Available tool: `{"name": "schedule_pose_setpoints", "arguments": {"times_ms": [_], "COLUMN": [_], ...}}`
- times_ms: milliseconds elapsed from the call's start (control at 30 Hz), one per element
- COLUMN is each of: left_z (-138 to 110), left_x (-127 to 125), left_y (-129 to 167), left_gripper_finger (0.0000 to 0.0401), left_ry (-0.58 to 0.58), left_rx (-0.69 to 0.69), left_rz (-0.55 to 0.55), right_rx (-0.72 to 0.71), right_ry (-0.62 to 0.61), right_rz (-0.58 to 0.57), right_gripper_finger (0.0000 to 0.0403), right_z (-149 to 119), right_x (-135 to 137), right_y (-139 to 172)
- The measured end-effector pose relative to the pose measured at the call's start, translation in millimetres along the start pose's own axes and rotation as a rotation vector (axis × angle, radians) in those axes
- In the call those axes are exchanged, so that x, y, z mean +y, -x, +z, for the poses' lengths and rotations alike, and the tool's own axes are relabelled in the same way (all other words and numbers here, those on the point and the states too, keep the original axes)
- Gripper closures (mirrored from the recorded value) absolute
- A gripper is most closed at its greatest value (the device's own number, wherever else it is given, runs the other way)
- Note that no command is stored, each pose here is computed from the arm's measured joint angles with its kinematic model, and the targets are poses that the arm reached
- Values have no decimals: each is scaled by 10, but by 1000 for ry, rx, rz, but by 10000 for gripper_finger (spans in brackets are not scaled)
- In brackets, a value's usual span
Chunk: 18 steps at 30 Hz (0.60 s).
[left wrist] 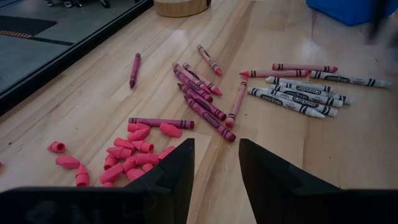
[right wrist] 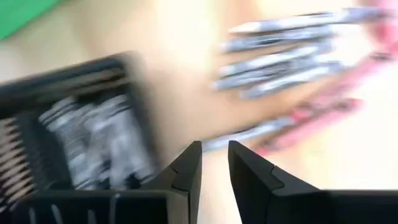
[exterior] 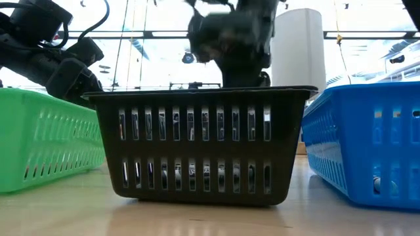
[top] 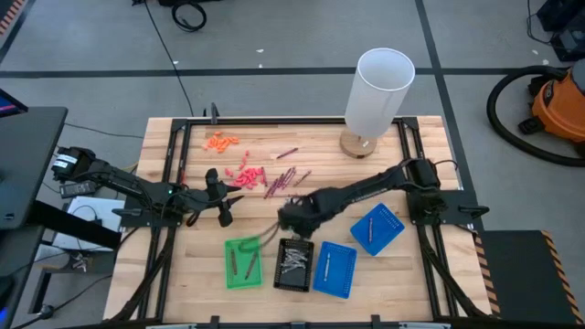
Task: Sort crayons
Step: Put the pink crayon into the right blue basket
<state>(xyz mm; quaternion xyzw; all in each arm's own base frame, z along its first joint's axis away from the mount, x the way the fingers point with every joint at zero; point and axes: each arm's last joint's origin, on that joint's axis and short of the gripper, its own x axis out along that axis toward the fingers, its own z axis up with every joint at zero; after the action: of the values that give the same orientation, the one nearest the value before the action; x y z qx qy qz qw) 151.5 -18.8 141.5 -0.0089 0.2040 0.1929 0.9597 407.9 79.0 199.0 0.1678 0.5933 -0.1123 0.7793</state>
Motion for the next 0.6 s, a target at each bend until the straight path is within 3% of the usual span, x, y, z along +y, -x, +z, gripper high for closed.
{"name": "schedule_pose_setpoints", "arguments": {"times_ms": [300,467,600], "left_z": [0,-2,-3], "left_x": [0,1,1], "left_y": [0,0,0], "left_gripper_finger": [264,264,264], "left_ry": [0,-1,-2], "left_rx": [1,2,2], "left_rz": [0,0,1], "right_rx": [5,-20,-53], "right_ry": [-118,-71,44], "right_rz": [-125,-234,-272], "right_gripper_finger": [311,296,289], "right_z": [126,176,284], "right_x": [-379,-620,-774], "right_y": [-106,-179,-176]}}
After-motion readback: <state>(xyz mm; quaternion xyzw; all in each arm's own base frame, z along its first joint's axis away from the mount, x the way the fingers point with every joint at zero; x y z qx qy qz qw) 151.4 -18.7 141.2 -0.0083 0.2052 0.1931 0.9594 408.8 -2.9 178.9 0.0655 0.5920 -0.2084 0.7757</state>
